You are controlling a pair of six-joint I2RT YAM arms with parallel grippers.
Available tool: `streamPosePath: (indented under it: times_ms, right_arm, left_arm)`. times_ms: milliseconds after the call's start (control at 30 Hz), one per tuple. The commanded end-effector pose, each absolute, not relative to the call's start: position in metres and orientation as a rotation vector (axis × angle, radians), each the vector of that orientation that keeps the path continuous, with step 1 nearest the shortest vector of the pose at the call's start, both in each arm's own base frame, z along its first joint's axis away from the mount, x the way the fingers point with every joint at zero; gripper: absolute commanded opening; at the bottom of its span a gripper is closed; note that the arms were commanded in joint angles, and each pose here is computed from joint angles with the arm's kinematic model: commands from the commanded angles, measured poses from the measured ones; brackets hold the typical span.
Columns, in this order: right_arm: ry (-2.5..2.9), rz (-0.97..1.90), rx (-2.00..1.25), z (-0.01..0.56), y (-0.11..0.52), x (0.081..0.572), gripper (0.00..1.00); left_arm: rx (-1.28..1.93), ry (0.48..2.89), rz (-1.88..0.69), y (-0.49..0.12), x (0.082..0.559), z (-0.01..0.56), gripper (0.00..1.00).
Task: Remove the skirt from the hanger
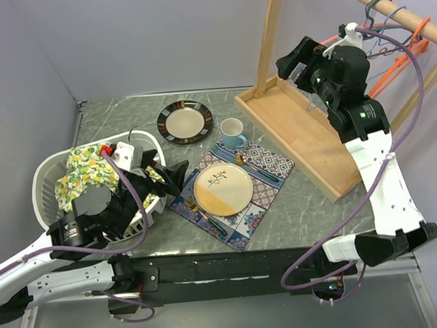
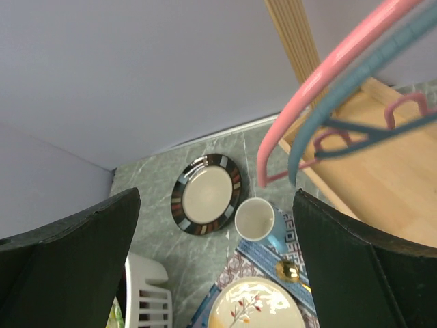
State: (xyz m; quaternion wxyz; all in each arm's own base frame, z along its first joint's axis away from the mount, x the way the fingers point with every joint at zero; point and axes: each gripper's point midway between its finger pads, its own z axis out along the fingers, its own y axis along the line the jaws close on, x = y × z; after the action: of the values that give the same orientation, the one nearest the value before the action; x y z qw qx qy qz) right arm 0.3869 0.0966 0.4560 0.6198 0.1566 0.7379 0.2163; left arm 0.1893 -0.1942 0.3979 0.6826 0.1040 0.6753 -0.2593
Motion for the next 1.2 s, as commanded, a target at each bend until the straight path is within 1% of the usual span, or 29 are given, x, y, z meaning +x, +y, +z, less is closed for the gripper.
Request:
streamPosePath:
  times_ms: [0,133,300,400,433,533,733,933,1167]
  right_arm:
    - [1.649,0.544,0.326,0.473,0.094,0.346,1.00]
    - [1.674,0.591,0.298,0.463,0.098,0.321,1.00]
    - [1.727,0.605,0.339,0.421,0.093,0.293,1.00]
    - [1.765,0.694,0.266,0.398,0.108,0.273,1.00]
    - [1.778,0.778,0.175,0.393,0.124,0.262,1.00]
    - [1.780,0.817,0.116,0.364,0.129,0.248,1.00]
    - [1.742,0.830,0.090,0.357,0.124,0.219,1.00]
    - [1.739,0.856,0.093,0.360,0.127,0.220,1.00]
    - [1.741,0.891,0.061,0.359,0.134,0.217,1.00]
  left_arm:
    - [0.143,1.448,-0.635,-0.191,0.192,0.422,0.97]
    - [0.121,1.472,-0.654,-0.195,0.193,0.423,0.97]
    - [0.077,1.487,-0.720,-0.206,0.193,0.409,0.97]
    - [0.076,1.500,-0.756,-0.214,0.191,0.400,0.97]
    - [0.080,1.509,-0.764,-0.217,0.191,0.398,0.97]
    - [0.095,1.524,-0.797,-0.224,0.188,0.394,0.97]
    - [0.110,1.524,-0.811,-0.235,0.189,0.386,0.97]
    - [0.156,1.539,-0.789,-0.249,0.193,0.381,0.97]
    - [0.148,1.512,-0.798,-0.249,0.193,0.389,0.97]
